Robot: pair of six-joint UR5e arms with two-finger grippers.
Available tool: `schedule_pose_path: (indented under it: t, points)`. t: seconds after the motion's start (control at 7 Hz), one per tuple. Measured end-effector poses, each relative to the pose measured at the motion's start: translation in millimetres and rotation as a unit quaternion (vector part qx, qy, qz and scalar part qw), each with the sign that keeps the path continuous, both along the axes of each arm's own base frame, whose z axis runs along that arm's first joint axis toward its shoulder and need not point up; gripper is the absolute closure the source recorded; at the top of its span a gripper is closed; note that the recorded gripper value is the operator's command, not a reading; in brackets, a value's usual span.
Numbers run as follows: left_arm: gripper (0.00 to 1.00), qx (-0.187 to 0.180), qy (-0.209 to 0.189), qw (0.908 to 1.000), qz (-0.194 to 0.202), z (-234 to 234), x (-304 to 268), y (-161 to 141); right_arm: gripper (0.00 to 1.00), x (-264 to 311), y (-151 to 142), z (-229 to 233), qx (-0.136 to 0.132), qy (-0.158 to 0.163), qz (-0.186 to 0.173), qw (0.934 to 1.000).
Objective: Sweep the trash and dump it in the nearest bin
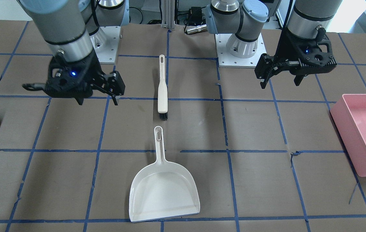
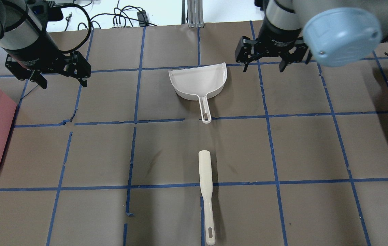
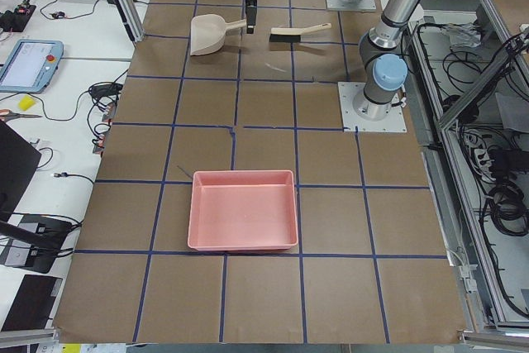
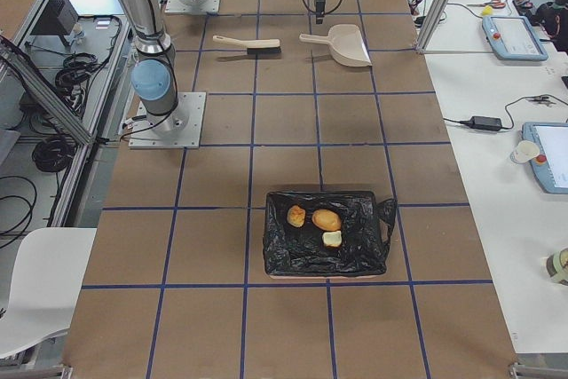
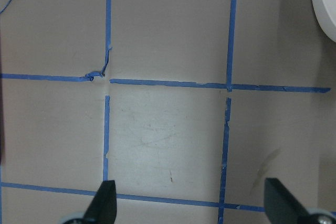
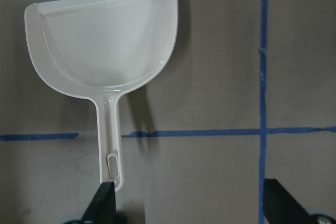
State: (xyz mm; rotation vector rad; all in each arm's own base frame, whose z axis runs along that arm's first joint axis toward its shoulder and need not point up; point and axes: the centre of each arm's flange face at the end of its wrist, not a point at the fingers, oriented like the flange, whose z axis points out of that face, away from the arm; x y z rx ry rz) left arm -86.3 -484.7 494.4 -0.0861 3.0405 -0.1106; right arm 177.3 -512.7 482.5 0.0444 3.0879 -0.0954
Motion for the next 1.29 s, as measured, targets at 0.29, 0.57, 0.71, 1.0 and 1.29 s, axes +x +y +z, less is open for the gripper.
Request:
schedule_pose_path:
  t: [0.29,0.57,0.71,1.0,1.29]
  points:
    - [0.00,0.001,0.000,1.0000,0.000,-0.6,0.0,-0.4,0.00,-22.8,28.3,25.9,0.008,-0.001,-0.008,0.9999]
    - [0.00,0.001,0.000,1.0000,-0.001,-0.8,0.1,-0.6,0.00,-23.8,34.7,28.8,0.005,0.000,-0.008,1.0000]
    - [0.00,0.001,0.000,1.0000,-0.001,-0.9,0.1,-0.6,0.00,-25.3,34.9,27.8,0.005,0.008,-0.008,0.9999]
    - [0.00,0.002,0.000,1.0000,-0.001,-1.0,0.1,-0.5,0.00,-32.2,34.4,27.1,0.003,0.044,-0.012,0.9990]
    - [0.00,0.002,0.000,1.0000,0.000,-1.0,0.1,-0.5,0.00,-33.8,33.0,24.5,0.005,0.047,-0.010,0.9988]
